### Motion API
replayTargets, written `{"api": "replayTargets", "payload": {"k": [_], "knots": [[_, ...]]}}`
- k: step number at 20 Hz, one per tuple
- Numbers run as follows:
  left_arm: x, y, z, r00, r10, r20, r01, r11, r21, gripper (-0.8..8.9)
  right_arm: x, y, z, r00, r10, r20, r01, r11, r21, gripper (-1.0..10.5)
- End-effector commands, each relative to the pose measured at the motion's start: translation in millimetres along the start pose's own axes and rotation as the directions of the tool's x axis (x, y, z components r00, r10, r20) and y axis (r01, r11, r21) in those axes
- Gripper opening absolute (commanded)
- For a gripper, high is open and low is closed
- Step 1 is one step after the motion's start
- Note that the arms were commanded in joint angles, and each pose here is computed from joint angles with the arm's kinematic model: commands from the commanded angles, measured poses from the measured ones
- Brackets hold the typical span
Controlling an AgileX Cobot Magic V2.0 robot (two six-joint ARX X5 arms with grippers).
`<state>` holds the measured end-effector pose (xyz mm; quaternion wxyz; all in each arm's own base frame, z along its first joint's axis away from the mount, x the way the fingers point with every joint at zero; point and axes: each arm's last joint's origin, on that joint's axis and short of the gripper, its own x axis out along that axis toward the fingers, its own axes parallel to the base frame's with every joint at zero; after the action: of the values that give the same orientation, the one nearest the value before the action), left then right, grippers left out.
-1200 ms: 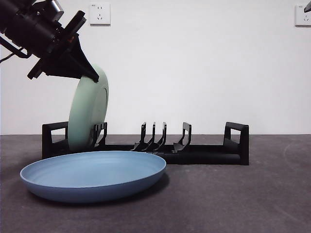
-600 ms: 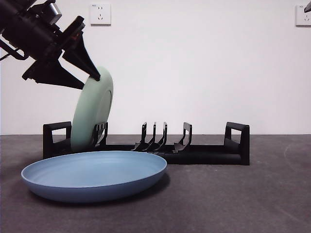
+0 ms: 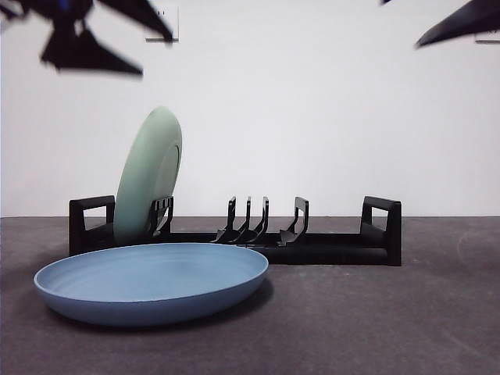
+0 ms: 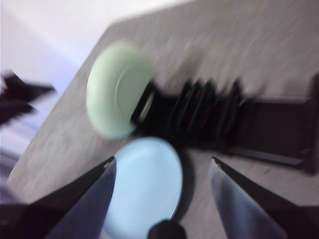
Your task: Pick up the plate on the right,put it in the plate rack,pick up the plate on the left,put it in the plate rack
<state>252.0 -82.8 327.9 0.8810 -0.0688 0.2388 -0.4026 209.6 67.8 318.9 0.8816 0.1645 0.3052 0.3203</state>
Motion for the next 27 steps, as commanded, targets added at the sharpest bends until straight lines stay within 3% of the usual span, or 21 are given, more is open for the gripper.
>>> {"api": "replayTargets", "payload": {"k": [1,7,10,13,19,23,27], "knots": [[-22.5,-25.3,5.5,0.999,0.016,0.049,-0.024,0.986,0.164,3.76,25.5,0.6,-6.9,0.995,0.033,-0.095,-0.032,0.999,0.015,3.1],[-73.5,-75.4,4.4,0.975,0.144,0.171,-0.197,0.913,0.357,3.76,83.5,-1.7,-29.5,0.955,0.066,-0.288,-0.056,0.998,0.04,3.1],[-106.0,-99.3,-3.0,0.943,0.217,0.253,-0.311,0.843,0.438,3.76,119.8,-6.0,-48.0,0.919,0.057,-0.389,-0.041,0.998,0.049,3.1],[-128.9,-114.4,-10.9,0.931,0.209,0.3,-0.342,0.789,0.511,3.76,148.2,-12.7,-59.4,0.892,0.046,-0.45,-0.028,0.998,0.048,2.4],[-141.4,-123.0,-19.2,0.926,0.221,0.307,-0.358,0.773,0.524,3.76,195.8,-28.8,-75.2,0.836,0.029,-0.548,0.012,0.997,0.072,2.4],[-140.4,-121.8,-22.4,0.931,0.243,0.274,-0.358,0.764,0.537,3.76,211.8,-25.6,-87.3,0.812,0.03,-0.583,0.008,0.998,0.063,2.1],[-139.8,-121.2,-23.1,0.93,0.254,0.266,-0.362,0.76,0.54,3.76,216.1,-24.0,-93.3,0.808,-0.036,-0.588,0.06,0.998,0.021,0.3]]}}
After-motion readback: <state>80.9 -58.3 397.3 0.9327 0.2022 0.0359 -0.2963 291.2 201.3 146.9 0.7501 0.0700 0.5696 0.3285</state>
